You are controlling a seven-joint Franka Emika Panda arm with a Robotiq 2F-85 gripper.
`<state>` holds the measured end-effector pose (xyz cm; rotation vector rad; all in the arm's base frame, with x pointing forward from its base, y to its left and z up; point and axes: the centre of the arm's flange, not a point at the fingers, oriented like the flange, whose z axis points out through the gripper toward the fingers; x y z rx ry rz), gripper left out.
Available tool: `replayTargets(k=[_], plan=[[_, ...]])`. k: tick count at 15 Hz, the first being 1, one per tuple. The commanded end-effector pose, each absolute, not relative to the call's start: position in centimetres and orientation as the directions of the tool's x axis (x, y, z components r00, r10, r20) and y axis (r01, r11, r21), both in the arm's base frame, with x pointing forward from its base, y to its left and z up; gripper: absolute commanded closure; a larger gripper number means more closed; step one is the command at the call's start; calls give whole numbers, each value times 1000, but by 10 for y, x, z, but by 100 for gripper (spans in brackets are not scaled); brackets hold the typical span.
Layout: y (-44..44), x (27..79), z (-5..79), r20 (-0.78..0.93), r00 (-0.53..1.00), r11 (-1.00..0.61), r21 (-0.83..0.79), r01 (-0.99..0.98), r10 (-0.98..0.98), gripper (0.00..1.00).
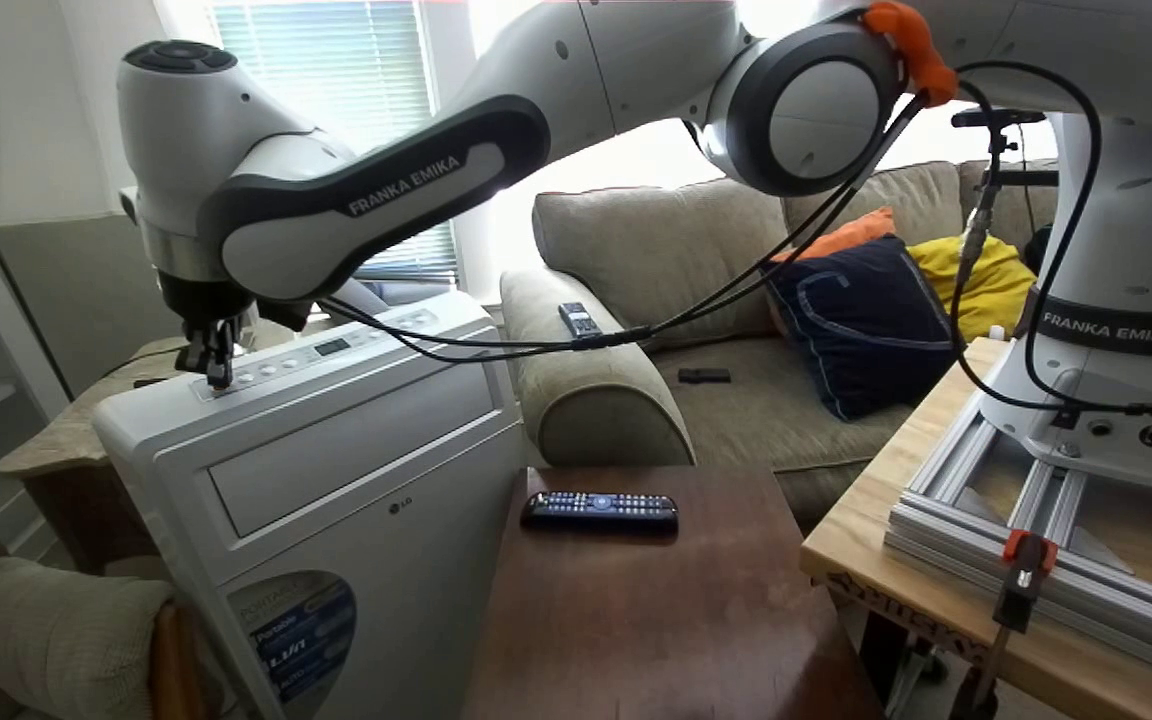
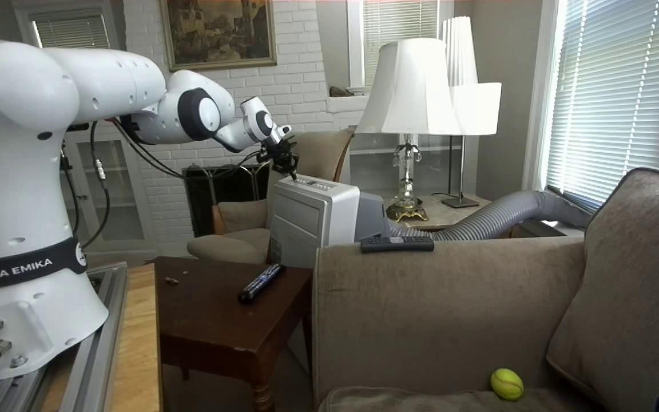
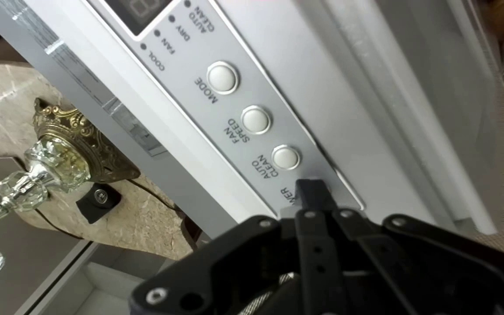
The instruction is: Press the red button of the portable aircon
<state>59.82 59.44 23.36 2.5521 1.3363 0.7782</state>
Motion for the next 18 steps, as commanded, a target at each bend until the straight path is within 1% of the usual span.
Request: replayTargets(k=[1, 5, 10, 12, 16, 18], plan=[[635, 640, 216, 330, 480, -579, 362, 731, 813, 100], [636, 645, 208, 295, 496, -576, 360, 734, 817, 100], [642, 642, 235, 370, 456, -578, 358, 733, 809, 100], [635, 631, 261, 393, 470, -602, 355, 715, 790, 100], [586, 585, 353, 419, 494, -624, 270, 733, 762, 100], [565, 572, 394, 362, 529, -625, 236, 744, 767, 100]])
